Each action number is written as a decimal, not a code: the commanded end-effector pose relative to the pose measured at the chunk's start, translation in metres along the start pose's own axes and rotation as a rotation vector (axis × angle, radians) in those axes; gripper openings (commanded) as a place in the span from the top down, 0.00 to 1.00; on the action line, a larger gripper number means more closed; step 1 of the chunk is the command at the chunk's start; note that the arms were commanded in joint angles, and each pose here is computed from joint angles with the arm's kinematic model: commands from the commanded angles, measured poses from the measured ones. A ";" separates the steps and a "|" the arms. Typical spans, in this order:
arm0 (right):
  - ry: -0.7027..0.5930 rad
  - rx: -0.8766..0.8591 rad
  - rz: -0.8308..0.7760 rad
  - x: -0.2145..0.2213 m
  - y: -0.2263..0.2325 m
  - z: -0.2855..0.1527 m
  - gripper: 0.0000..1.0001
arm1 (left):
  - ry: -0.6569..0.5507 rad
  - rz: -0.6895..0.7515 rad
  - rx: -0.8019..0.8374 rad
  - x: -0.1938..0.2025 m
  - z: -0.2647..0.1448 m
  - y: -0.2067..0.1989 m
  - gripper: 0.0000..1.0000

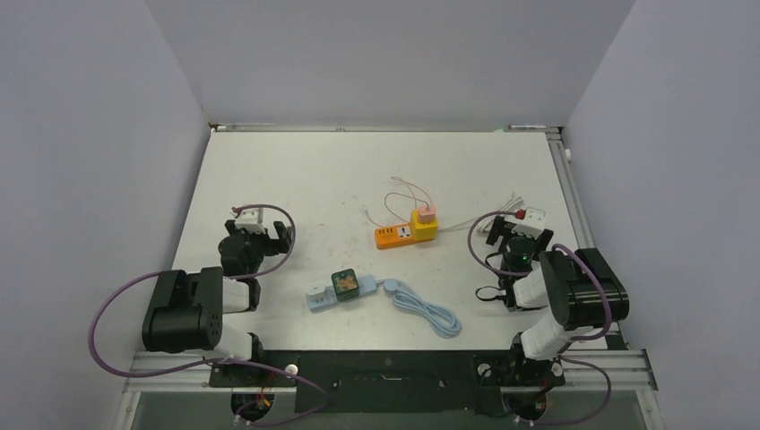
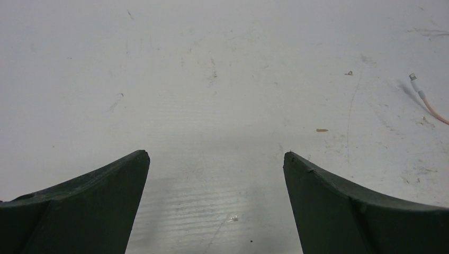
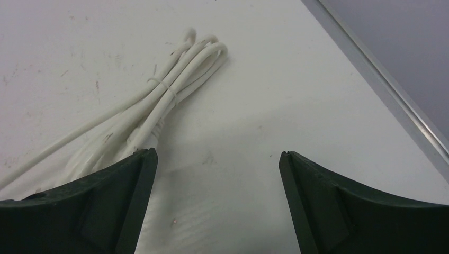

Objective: Insert the plug

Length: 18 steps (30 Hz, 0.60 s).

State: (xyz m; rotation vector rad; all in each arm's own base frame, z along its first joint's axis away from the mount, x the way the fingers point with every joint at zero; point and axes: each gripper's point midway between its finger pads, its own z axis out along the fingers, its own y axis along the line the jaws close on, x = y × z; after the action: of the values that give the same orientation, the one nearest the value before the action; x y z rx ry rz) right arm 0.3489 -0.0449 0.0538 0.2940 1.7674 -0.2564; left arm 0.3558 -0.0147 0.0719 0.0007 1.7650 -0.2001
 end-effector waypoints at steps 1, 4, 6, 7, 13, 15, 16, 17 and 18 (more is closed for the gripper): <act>-0.099 0.018 -0.021 -0.026 0.017 0.007 0.10 | -0.104 0.032 -0.077 -0.031 0.009 0.012 0.04; -0.071 0.007 -0.013 -0.022 0.017 0.013 0.10 | -0.081 0.056 -0.096 -0.030 0.016 0.008 0.04; -0.086 0.006 -0.018 -0.024 0.017 0.012 0.10 | -0.088 0.055 -0.099 -0.031 0.015 0.008 0.04; -0.081 0.006 -0.017 -0.024 0.016 0.011 0.10 | -0.097 0.054 -0.099 -0.033 0.015 0.008 0.04; -0.091 0.004 -0.017 -0.025 0.016 0.010 0.10 | -0.091 0.055 -0.101 -0.031 0.015 0.008 0.04; -0.090 0.004 -0.018 -0.024 0.016 0.010 0.10 | -0.087 0.060 -0.115 -0.031 0.016 0.011 0.04; -0.089 0.003 -0.018 -0.024 0.016 0.010 0.10 | -0.086 0.058 -0.118 -0.031 0.015 0.011 0.04; -0.088 0.003 -0.019 -0.024 0.016 0.010 0.10 | -0.084 0.057 -0.118 -0.031 0.016 0.011 0.04; -0.090 0.003 -0.019 -0.024 0.016 0.010 0.10 | -0.088 0.058 -0.119 -0.032 0.017 0.011 0.04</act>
State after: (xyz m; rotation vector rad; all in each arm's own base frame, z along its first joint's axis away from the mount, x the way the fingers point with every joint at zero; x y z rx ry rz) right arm 0.3620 -0.0323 0.0545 0.2424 1.7629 -0.2908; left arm 0.3683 -0.0059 0.0804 -0.0360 1.7412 -0.0771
